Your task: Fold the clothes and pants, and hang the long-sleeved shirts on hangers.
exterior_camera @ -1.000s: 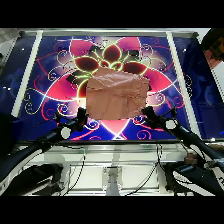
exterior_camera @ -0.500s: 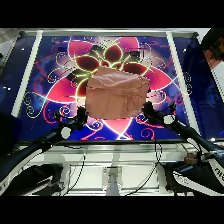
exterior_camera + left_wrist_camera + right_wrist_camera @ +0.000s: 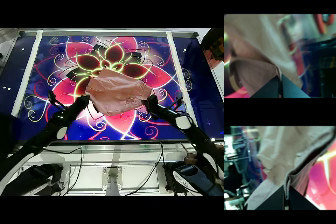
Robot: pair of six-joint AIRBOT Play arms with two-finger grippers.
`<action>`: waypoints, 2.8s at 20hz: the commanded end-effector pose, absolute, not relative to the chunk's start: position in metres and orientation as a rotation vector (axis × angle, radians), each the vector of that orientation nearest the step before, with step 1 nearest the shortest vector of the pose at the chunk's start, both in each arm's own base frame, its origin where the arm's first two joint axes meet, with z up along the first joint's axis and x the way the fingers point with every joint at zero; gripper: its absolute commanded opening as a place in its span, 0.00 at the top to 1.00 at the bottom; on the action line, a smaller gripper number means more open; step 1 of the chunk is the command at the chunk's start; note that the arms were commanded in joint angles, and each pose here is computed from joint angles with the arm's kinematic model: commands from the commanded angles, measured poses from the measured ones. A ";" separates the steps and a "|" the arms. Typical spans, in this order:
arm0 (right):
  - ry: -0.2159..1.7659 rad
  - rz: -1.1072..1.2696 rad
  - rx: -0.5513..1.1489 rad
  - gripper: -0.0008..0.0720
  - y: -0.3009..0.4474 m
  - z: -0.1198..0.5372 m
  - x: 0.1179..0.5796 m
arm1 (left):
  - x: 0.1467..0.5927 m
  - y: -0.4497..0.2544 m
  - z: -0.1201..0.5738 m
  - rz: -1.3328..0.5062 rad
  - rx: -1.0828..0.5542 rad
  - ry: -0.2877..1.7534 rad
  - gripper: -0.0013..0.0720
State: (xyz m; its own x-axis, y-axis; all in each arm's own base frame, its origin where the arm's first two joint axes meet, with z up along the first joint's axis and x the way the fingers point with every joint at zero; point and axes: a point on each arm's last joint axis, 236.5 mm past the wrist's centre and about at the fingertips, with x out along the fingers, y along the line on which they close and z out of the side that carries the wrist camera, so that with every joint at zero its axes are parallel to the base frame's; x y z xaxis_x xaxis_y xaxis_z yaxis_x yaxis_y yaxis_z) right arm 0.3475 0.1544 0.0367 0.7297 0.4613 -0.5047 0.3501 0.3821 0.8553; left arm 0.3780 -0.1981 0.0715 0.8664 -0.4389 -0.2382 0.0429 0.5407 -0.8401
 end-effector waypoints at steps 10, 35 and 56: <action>0.754 0.072 1.169 0.95 0.117 0.099 0.294 | 0.363 -0.169 0.204 -0.415 -0.812 0.162 0.97; 0.132 0.191 0.980 0.95 0.101 0.290 0.590 | 0.557 -0.176 0.363 -0.335 -0.695 -0.030 0.97; 0.961 0.088 0.762 0.95 0.133 0.054 0.437 | 0.434 -0.126 0.130 -0.132 -0.296 0.595 0.97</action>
State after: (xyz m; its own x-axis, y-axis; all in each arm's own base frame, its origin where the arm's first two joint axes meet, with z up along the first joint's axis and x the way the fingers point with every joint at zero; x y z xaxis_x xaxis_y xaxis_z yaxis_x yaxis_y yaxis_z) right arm 0.4761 0.1318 0.0710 0.6275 0.3840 -0.6774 0.2386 0.7333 0.6367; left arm 0.4706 -0.1372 0.1479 0.8435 -0.2181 -0.4908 0.0456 0.9396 -0.3392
